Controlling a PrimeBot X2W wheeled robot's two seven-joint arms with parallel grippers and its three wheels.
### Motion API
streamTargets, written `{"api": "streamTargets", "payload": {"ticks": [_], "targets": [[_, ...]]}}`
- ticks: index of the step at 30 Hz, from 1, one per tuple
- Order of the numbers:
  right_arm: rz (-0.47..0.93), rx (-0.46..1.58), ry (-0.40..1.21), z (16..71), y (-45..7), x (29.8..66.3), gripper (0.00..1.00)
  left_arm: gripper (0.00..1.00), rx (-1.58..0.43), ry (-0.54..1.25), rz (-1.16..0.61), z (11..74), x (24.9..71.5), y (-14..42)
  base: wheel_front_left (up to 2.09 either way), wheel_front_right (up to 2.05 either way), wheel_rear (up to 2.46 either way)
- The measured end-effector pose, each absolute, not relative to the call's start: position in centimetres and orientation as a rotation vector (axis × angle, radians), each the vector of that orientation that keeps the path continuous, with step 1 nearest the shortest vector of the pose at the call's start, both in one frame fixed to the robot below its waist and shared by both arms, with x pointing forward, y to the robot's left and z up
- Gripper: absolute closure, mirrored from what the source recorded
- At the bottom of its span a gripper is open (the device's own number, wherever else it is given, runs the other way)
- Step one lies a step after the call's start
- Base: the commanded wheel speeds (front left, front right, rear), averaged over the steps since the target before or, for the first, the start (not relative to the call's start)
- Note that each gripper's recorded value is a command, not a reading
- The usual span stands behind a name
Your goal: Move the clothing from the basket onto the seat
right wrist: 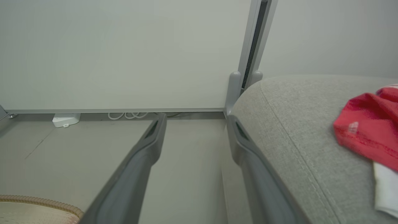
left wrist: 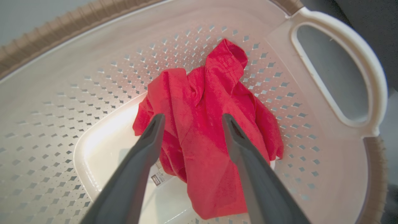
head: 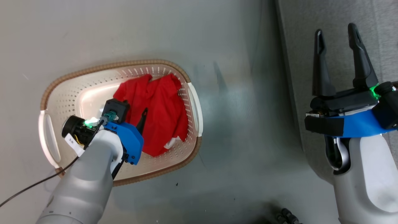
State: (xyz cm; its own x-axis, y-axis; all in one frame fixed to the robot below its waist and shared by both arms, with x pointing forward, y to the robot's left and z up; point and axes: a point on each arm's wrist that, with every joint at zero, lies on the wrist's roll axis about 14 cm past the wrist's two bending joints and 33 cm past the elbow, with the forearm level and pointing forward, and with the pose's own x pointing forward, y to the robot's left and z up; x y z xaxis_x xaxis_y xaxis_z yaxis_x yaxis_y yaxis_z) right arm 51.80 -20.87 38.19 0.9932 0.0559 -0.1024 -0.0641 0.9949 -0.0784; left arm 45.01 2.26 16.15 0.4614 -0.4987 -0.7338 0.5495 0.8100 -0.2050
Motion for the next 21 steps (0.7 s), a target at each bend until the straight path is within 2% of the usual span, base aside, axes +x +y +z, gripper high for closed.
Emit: {"api": "streamTargets", "payload": {"ticks": [11, 21], "targets": [[0.090, -0.080, 0.158, 33.5, -20.0, 53.3, 0.00, 0.00, 0.072, 1.052, -0.639, 10.5, 43.0, 3.4, 0.00, 0.00, 0.00], [0.096, -0.079, 0.198, 31.0, -19.9, 53.4, 0.00, 0.00, 0.042, 1.132, -0.655, 8.3, 41.5, 2.4, 0.00, 0.00, 0.00]]}}
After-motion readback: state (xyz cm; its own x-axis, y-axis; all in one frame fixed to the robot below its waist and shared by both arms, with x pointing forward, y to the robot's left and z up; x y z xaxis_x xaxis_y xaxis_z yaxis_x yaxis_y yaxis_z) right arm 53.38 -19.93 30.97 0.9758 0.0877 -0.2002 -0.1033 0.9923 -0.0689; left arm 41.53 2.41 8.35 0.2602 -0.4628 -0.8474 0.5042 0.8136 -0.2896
